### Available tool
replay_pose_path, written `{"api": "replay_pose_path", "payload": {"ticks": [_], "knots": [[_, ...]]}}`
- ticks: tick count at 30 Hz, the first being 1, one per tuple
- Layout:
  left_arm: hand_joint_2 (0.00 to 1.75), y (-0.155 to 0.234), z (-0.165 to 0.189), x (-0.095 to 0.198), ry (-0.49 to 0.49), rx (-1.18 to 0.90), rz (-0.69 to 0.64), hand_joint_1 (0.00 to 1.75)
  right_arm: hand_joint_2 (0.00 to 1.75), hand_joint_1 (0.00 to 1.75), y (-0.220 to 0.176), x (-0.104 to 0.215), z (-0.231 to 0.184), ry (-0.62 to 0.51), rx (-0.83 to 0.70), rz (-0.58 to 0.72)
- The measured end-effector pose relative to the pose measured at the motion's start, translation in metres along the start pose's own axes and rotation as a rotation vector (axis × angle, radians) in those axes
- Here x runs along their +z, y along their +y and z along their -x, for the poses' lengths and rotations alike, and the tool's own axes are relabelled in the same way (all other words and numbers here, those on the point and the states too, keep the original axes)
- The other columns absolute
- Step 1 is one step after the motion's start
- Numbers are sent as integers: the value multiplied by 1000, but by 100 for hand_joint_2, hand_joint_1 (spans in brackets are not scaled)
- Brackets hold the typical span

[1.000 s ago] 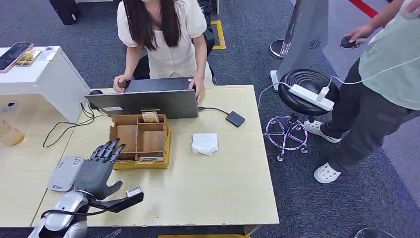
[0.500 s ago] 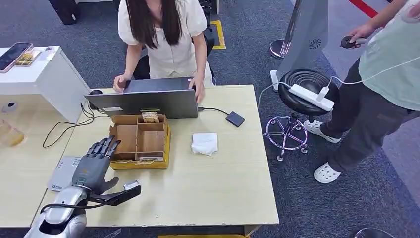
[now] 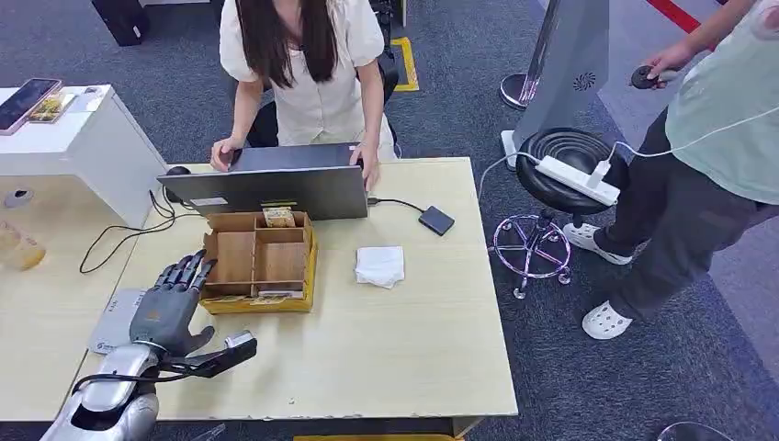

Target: Pass the card to the sensor for recognition and then transmit it.

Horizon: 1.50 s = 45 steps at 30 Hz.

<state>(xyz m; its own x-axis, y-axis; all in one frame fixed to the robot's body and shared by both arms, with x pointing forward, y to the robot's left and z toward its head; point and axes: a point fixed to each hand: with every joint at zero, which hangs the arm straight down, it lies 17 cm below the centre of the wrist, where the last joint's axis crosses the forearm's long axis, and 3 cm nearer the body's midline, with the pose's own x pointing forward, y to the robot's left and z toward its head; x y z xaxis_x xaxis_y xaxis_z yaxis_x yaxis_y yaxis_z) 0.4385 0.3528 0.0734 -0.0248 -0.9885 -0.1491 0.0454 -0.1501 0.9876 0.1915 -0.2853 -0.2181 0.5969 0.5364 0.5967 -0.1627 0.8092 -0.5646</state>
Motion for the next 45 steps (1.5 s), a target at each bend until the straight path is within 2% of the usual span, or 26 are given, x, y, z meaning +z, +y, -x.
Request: {"api": "replay_pose_path", "payload": {"ticks": [1, 2, 3, 5, 6, 8, 44, 45], "knots": [[175, 0, 0, 0, 0, -1, 1, 162, 175, 0, 0, 0, 0, 0, 0, 0], [175, -1, 0, 0, 1, 0, 1, 161, 175, 0, 0, 0, 0, 1, 0, 0], [175, -1, 0, 0, 1, 0, 2, 175, 175, 0, 0, 0, 0, 1, -1, 1], [175, -2, 0, 0, 0, -1, 7, 175, 175, 0, 0, 0, 0, 1, 0, 1], [175, -2, 0, 0, -1, -1, 8, 157, 175, 0, 0, 0, 0, 2, -1, 1], [175, -3, 0, 0, -5, 0, 10, 175, 175, 0, 0, 0, 1, 5, -4, 3], [175, -3, -2, -4, -22, 12, 15, 175, 175, 0, 0, 0, 1, 9, 3, 1], [175, -3, -2, -4, -22, 12, 15, 168, 175, 0, 0, 0, 1, 9, 3, 1]]}}
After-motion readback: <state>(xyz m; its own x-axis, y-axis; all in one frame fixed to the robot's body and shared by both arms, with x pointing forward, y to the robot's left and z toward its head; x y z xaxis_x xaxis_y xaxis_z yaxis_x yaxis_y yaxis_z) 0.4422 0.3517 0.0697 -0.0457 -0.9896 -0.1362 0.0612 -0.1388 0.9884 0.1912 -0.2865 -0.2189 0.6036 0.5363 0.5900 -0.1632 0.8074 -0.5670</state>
